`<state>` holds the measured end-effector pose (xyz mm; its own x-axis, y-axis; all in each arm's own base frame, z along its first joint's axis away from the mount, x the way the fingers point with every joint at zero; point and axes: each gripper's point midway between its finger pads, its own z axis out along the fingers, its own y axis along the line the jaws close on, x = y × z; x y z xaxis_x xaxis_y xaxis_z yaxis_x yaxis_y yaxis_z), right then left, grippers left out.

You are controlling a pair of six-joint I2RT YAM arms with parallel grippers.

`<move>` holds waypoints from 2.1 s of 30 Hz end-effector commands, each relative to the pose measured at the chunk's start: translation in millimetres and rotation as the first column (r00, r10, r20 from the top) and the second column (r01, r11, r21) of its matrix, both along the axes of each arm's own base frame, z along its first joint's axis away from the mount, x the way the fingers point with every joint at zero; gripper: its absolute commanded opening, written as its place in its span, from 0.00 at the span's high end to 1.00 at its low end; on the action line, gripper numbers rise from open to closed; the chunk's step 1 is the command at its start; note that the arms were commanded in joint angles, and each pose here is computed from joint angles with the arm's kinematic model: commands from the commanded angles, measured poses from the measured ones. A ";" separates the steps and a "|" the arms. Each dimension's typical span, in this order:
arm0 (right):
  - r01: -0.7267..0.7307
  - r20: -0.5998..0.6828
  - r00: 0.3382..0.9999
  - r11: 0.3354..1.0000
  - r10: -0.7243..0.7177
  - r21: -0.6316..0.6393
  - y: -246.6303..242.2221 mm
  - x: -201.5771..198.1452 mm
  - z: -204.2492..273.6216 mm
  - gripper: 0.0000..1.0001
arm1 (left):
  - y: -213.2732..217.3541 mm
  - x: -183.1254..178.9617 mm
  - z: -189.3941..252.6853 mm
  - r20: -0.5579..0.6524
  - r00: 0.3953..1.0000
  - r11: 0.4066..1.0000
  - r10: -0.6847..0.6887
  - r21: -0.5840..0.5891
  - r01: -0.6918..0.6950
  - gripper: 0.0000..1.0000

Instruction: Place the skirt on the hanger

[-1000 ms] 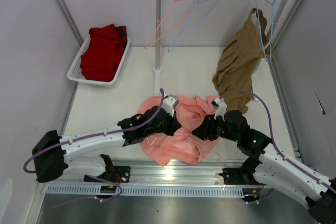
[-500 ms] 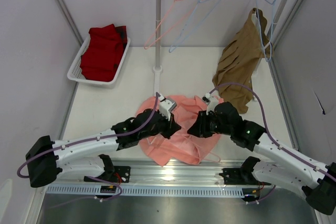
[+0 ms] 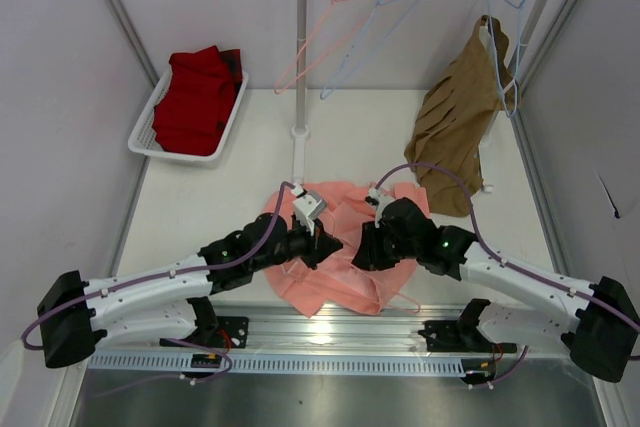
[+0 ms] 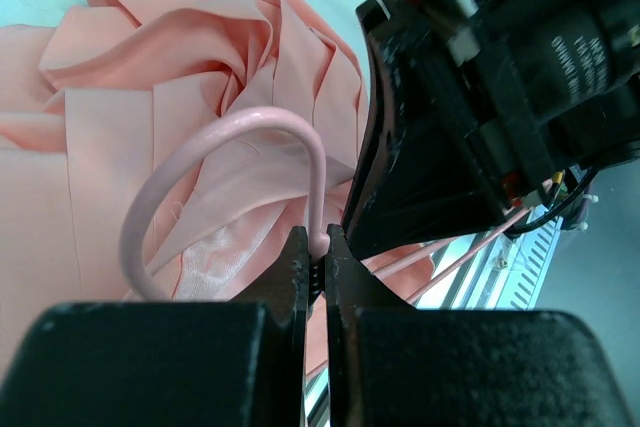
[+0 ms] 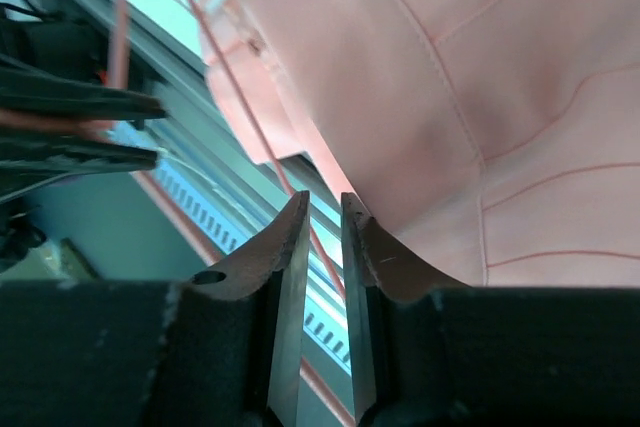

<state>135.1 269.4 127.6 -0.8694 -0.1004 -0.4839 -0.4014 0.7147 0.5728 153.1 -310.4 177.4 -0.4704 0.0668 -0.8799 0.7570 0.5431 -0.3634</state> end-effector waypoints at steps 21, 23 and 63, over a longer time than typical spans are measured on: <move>0.218 0.110 0.975 0.939 -0.195 -0.266 -35.7 33.5 -32.6 0.54 | 0.1 6.2 11.2 0.055 0.998 0.999 0.025 -0.034 -0.023 1.00; 0.231 0.122 0.971 0.937 -0.206 -0.261 -33.2 38.2 -33.8 0.51 | 0.6 5.9 8.1 0.052 0.998 0.999 0.025 -0.029 -0.023 1.00; 0.255 0.085 0.967 0.931 -0.241 -0.260 -9.0 23.6 -63.1 0.69 | 5.0 13.4 7.6 0.065 0.995 0.997 0.071 -0.024 -0.070 1.00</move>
<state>159.4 262.0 69.7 -0.8580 -0.0399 -0.5121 -0.2418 0.9110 0.3342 163.5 -300.7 167.4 -0.4568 0.0560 -0.8878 0.7215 0.6070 -0.3330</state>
